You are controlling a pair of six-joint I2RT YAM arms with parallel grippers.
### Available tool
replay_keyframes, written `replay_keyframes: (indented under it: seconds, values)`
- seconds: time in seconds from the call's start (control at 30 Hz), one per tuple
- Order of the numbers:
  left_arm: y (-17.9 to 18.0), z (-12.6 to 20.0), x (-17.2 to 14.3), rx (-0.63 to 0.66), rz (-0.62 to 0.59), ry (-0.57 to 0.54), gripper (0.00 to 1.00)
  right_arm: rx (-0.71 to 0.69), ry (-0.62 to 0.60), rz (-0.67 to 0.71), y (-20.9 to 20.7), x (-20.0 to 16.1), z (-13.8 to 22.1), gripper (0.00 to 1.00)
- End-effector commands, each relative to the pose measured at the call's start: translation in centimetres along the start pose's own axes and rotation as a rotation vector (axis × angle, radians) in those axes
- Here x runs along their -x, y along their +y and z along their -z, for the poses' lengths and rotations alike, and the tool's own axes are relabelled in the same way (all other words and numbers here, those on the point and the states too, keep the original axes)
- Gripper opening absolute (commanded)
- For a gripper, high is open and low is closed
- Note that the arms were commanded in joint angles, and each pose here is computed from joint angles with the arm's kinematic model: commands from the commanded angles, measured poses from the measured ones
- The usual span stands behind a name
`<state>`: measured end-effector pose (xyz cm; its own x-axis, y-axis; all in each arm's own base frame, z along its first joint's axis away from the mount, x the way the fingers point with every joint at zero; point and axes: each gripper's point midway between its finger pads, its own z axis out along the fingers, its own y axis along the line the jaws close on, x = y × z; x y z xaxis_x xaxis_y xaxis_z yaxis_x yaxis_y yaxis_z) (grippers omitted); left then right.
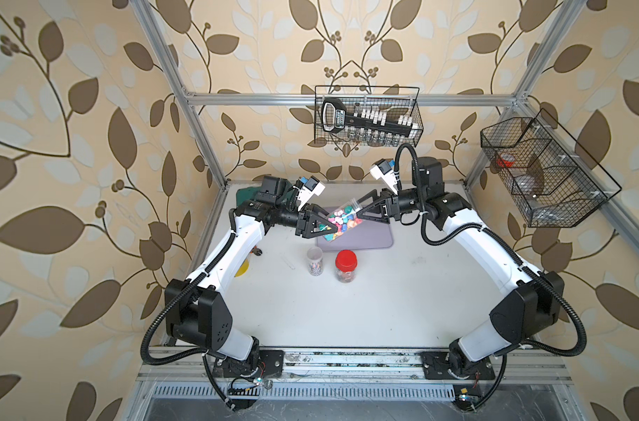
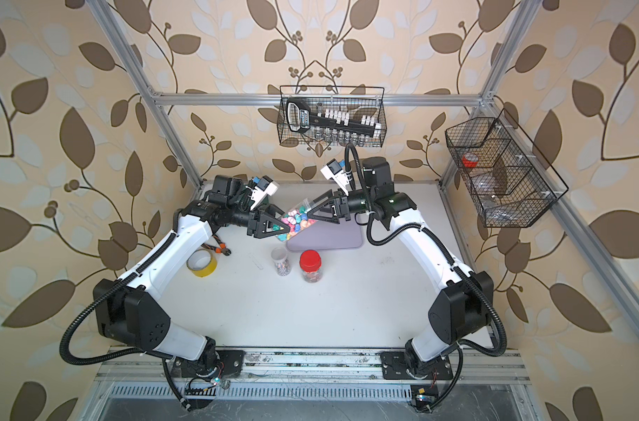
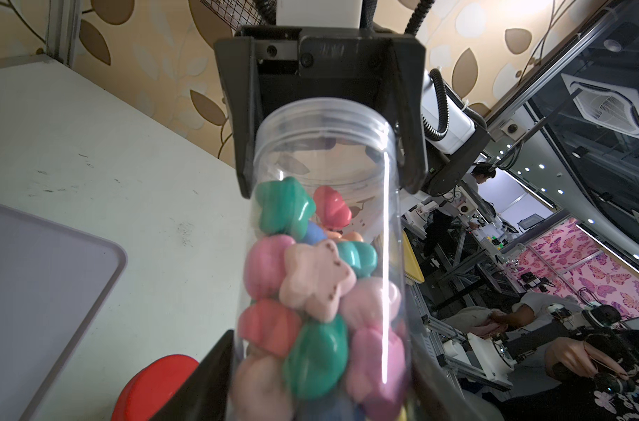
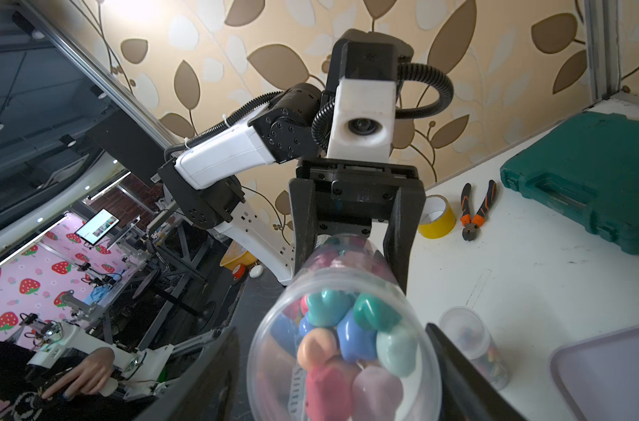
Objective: Pour the candies out of the jar
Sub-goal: Unscrew the lid from the jar.
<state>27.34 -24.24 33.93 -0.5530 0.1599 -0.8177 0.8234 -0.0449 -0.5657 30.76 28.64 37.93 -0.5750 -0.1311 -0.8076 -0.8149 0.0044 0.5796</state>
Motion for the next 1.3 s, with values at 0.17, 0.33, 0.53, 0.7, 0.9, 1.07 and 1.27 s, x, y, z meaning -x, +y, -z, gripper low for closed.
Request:
replay_keyframes:
  seconds: [0.17, 0.33, 0.53, 0.7, 0.9, 1.07, 1.27]
  values:
    - [-1.8, 0.6, 1.9, 0.117, -0.169, -0.002, 0.59, -0.138, -0.089, -0.218, -0.3, 2.8, 3.0, 0.80]
    - [0.1, 1.7, 2.1, 0.333, -0.246, 0.000, 0.58, -0.253, -0.058, -0.363, -1.7, 1.9, 3.9, 0.82]
    - [0.8, 2.8, 1.9, 0.493, -0.322, 0.019, 0.57, -0.269, -0.035, -0.410, -1.8, 1.4, 3.9, 0.83]
    - [0.4, 3.0, 1.6, 0.515, -0.341, 0.031, 0.57, -0.261, -0.015, -0.452, -2.8, 1.0, 2.9, 0.83]
    - [0.1, 2.8, 0.9, 0.499, -0.325, 0.038, 0.57, -0.236, 0.026, -0.454, -3.4, 1.2, 0.4, 0.84]
    - [-0.3, 2.4, 0.7, 0.458, -0.315, 0.029, 0.57, -0.236, 0.041, -0.471, -4.7, 1.1, -0.6, 0.84]
    - [-0.5, 2.2, 0.9, 0.437, -0.309, 0.015, 0.57, -0.233, 0.055, -0.499, -5.7, 0.6, -1.2, 0.83]
